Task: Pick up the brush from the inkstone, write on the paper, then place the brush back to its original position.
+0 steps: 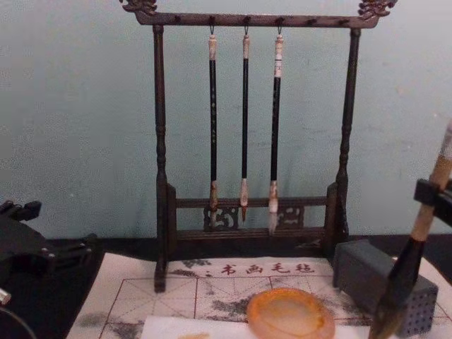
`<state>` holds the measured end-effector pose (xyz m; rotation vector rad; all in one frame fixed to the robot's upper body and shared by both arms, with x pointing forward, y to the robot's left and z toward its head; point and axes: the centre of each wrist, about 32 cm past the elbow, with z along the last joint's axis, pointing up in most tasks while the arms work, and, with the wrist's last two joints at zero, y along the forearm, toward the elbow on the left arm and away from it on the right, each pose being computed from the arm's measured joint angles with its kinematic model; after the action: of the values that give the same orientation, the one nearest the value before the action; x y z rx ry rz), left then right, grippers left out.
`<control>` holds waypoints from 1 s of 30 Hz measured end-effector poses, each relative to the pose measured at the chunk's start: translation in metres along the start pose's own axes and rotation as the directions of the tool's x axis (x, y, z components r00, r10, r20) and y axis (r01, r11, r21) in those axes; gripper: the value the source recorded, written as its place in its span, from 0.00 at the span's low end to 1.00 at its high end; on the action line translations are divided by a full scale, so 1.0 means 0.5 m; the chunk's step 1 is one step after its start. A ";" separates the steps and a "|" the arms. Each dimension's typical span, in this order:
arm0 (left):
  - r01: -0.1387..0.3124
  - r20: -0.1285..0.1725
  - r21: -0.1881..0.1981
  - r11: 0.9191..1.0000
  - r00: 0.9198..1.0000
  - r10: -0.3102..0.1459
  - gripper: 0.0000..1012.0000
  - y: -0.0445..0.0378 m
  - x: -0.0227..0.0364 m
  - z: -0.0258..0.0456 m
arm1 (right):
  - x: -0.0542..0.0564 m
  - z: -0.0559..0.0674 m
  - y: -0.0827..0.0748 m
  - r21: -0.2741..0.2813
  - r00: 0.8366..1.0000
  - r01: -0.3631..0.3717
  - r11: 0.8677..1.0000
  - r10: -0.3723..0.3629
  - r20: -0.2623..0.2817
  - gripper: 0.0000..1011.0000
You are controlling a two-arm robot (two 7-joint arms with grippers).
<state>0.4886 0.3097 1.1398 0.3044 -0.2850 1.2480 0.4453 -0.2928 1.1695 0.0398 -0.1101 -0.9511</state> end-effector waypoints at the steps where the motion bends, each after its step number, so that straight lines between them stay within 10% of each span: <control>1: 0.000 0.000 0.000 1.000 1.000 0.000 0.99 0.000 0.000 0.000 | 0.000 0.000 -0.001 0.000 1.000 0.000 1.000 0.000 0.001 0.20; 30: 0.000 0.000 0.000 1.000 1.000 0.000 0.99 0.000 0.000 0.000 | 0.008 0.004 -0.018 -0.009 1.000 0.014 1.000 -0.013 0.025 0.20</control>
<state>0.4886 0.3097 1.1398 0.3045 -0.2850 1.2479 0.4399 -0.3011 1.1710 0.0203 -0.1290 -0.9658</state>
